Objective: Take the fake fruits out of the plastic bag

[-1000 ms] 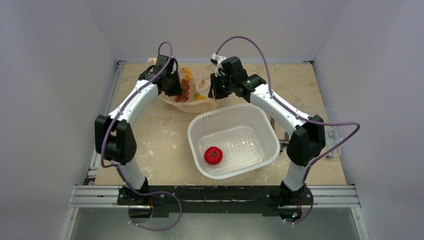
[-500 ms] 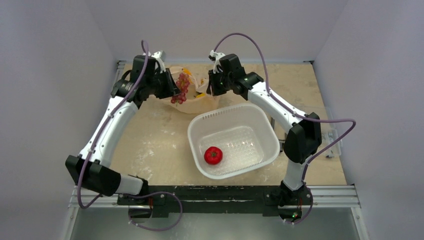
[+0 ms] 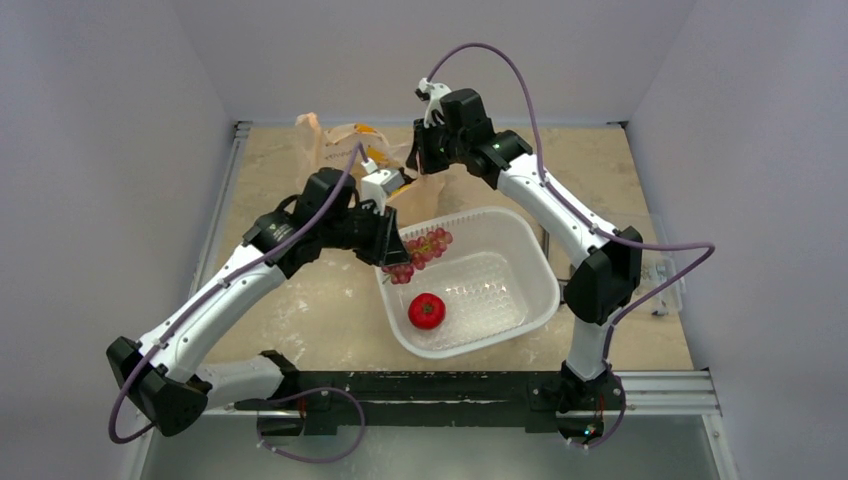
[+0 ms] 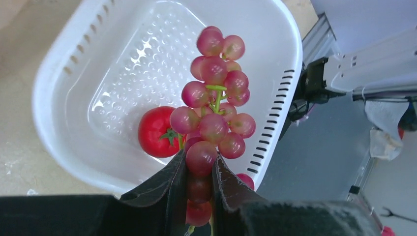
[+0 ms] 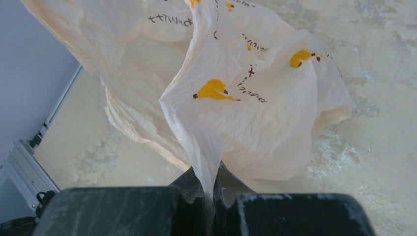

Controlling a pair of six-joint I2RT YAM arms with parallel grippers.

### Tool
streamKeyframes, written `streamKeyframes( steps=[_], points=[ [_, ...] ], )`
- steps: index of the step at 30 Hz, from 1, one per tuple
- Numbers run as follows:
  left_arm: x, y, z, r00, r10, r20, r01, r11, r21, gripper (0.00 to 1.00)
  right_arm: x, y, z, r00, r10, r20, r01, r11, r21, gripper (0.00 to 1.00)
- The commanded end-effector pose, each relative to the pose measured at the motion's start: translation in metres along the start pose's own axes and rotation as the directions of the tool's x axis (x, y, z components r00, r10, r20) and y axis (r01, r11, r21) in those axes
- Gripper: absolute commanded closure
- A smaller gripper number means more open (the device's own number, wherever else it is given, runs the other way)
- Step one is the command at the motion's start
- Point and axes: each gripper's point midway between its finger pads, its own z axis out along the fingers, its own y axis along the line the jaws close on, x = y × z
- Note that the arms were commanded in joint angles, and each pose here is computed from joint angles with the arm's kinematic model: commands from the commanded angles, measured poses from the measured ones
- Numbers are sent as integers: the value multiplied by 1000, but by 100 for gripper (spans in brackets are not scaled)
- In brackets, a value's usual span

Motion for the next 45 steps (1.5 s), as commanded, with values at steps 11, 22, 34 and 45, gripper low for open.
streamKeyframes(
  steps=[11,22,34,45],
  points=[
    [3,16,108,917,399,20,-399,917,19,94,-41,24,-39,995,39,87,-26,989,-148,100],
    [15,58,166,846,524,-101,-533,831,-156,91,-35,11,-46,993,91,74,-80,986,-146,100],
    [37,90,211,755,554,-350,-636,749,-184,94,-35,9,-48,992,100,70,-90,986,-138,100],
    [35,82,191,774,529,-348,-614,763,-204,42,-34,7,-49,993,97,70,-88,988,-129,100]
  ],
)
